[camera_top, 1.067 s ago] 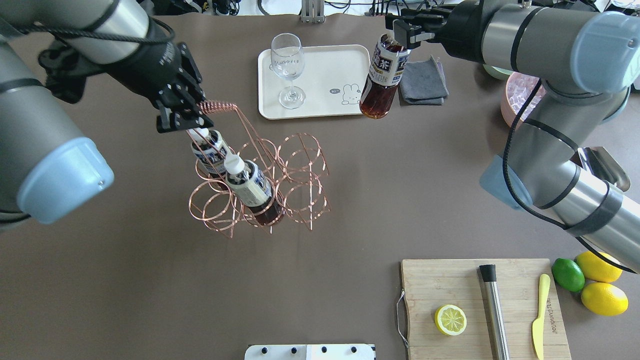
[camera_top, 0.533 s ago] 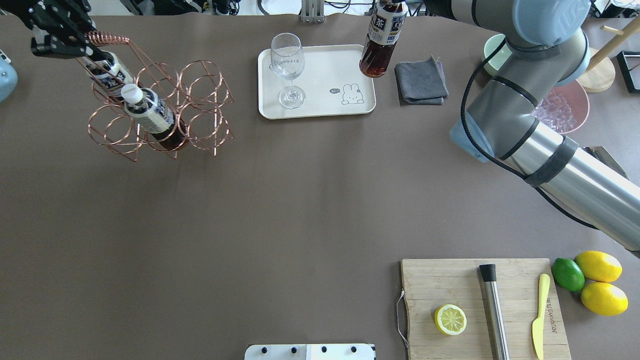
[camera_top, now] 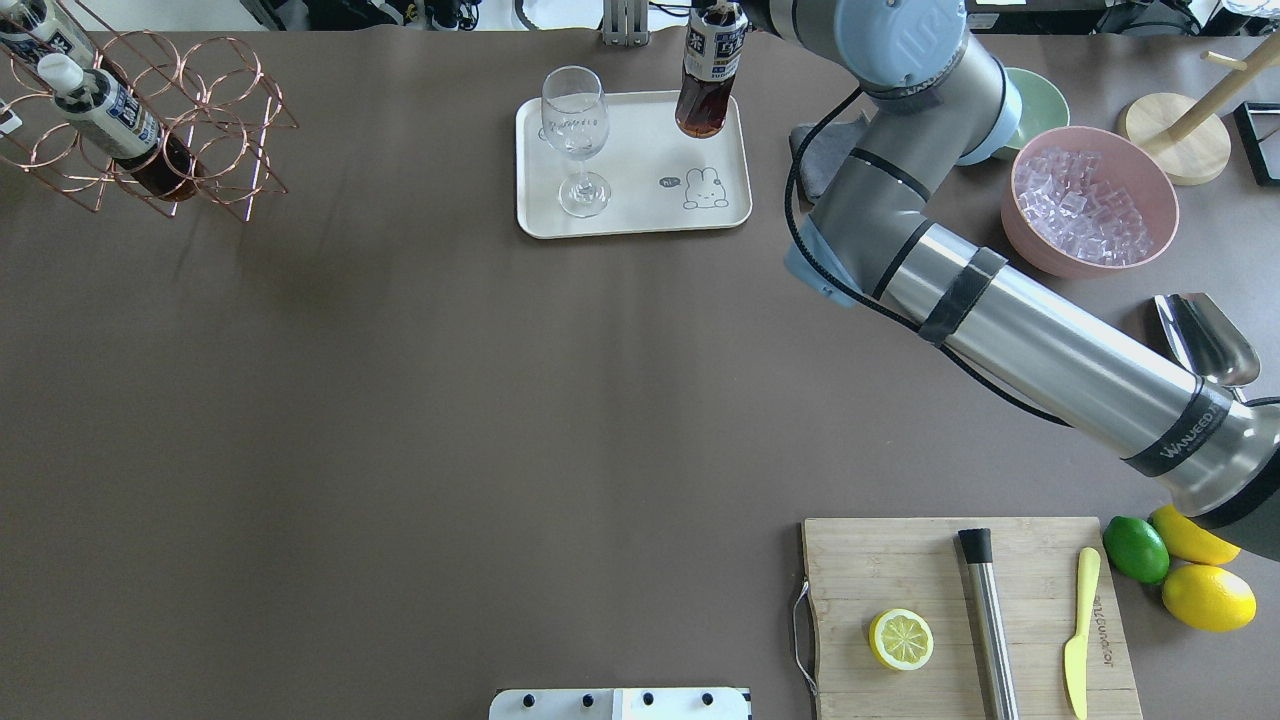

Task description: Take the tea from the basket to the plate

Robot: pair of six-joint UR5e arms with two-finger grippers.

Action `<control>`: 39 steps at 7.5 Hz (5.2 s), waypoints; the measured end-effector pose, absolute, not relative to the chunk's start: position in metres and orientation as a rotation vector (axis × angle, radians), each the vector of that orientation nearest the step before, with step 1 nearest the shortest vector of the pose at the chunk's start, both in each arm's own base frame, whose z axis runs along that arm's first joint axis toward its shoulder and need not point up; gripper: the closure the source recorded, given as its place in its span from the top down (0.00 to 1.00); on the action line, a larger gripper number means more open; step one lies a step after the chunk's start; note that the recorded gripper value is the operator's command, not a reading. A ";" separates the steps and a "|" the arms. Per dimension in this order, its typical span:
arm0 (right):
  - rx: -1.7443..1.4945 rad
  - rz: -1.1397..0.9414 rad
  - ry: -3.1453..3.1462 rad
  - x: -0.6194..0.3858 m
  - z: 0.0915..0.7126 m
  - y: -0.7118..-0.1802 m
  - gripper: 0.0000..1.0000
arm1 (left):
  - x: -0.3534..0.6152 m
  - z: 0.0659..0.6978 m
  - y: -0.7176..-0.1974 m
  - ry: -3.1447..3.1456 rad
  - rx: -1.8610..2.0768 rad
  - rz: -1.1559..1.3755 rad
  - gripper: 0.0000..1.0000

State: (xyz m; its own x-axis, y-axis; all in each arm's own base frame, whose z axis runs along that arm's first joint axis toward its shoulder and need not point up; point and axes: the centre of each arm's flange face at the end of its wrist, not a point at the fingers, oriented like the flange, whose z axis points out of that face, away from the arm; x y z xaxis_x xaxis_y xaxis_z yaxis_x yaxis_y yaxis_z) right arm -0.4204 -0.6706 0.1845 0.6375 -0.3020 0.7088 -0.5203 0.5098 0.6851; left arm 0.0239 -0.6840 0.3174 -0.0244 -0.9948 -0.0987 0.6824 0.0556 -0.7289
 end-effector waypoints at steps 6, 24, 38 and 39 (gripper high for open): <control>1.097 0.156 -0.909 -0.459 0.208 -0.639 0.00 | -0.012 0.411 -0.744 0.749 -0.501 -1.420 0.99; 0.937 0.038 -1.048 -0.323 0.295 -0.633 1.00 | -0.074 0.580 -0.468 0.773 -0.034 0.090 0.99; -0.149 -0.045 -0.822 -0.010 0.658 -0.543 0.99 | -0.027 0.594 -0.484 0.773 -0.041 0.194 0.99; -0.152 -0.030 -0.810 0.017 0.662 -0.539 0.99 | -0.027 0.594 -0.484 0.773 -0.042 0.194 0.99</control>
State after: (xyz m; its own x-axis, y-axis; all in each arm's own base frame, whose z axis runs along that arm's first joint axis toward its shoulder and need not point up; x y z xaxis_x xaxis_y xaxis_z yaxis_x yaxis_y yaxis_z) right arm 0.0171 -0.5391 0.6615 0.6894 0.0318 0.7237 0.0844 0.9887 -0.1238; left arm -0.0272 -0.4839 0.5939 0.6986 0.1589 -0.6977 -0.1894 0.9813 0.0338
